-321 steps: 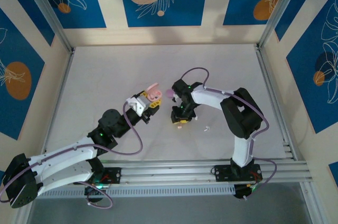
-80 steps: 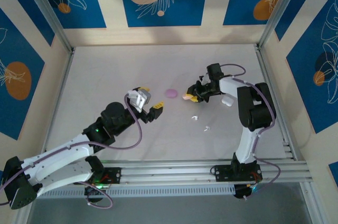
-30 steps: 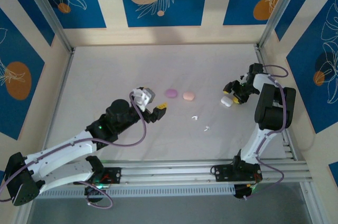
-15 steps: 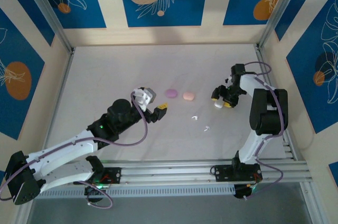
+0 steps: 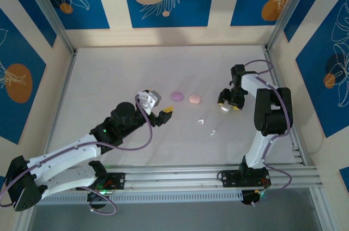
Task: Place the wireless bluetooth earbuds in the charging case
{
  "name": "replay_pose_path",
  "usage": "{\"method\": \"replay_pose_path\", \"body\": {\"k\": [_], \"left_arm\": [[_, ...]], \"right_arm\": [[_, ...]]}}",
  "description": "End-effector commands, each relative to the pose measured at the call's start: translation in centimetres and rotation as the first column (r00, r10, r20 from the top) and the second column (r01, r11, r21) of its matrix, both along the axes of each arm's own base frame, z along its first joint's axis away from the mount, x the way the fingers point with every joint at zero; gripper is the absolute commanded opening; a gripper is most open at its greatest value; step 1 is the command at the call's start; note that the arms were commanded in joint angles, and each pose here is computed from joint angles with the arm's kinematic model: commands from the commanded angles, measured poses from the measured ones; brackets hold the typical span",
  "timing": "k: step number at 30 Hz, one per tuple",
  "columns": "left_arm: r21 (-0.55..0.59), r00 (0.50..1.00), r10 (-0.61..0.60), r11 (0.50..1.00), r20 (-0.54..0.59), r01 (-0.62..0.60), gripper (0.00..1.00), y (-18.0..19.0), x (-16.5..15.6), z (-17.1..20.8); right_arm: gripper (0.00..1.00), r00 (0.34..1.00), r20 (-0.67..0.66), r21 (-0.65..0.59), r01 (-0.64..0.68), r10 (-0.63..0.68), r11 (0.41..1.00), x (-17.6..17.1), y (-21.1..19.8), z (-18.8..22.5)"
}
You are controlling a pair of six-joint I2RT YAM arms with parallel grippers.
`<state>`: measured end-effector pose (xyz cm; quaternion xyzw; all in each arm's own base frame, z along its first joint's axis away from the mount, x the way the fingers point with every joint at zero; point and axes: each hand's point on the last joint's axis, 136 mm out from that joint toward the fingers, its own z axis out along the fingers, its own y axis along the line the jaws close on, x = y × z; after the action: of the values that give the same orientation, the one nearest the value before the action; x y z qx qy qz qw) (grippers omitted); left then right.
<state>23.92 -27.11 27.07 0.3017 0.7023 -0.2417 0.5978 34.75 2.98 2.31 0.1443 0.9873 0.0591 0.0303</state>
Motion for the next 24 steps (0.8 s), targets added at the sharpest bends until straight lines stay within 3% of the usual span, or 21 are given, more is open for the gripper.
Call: {"method": "replay_pose_path", "body": {"k": [1, 11, 18, 21, 24], "left_arm": [[-0.043, 1.0, 0.003, 0.999, 0.02, -0.002, 0.82, 0.0, 0.2, 1.7], [-0.036, 1.0, 0.007, 0.999, 0.011, -0.006, 0.83, -0.1, 0.4, 1.5], [-0.036, 0.995, 0.061, 0.997, -0.077, -0.064, 0.83, 0.7, 1.3, 1.0], [-0.044, 0.984, 0.092, 0.994, -0.155, -0.1, 0.82, 1.4, 2.1, 0.8], [-0.079, 0.964, 0.11, 0.988, -0.24, -0.132, 0.8, 2.1, 2.9, 1.1]], "right_arm": [[0.66, 0.999, -0.028, 0.0, 0.023, -0.023, 1.0, 0.1, 0.5, -0.2], [0.49, 1.0, -0.009, -0.02, 0.006, -0.006, 1.0, 0.0, 0.7, -0.3], [0.47, 0.975, 0.195, 0.026, -0.114, 0.107, 0.993, 0.9, 3.5, 5.3], [0.47, 0.904, 0.374, 0.074, -0.251, 0.207, 0.965, 0.8, 6.9, 10.2], [0.46, 0.759, 0.562, 0.062, -0.436, 0.33, 0.898, -0.3, 10.8, 15.4]]}}
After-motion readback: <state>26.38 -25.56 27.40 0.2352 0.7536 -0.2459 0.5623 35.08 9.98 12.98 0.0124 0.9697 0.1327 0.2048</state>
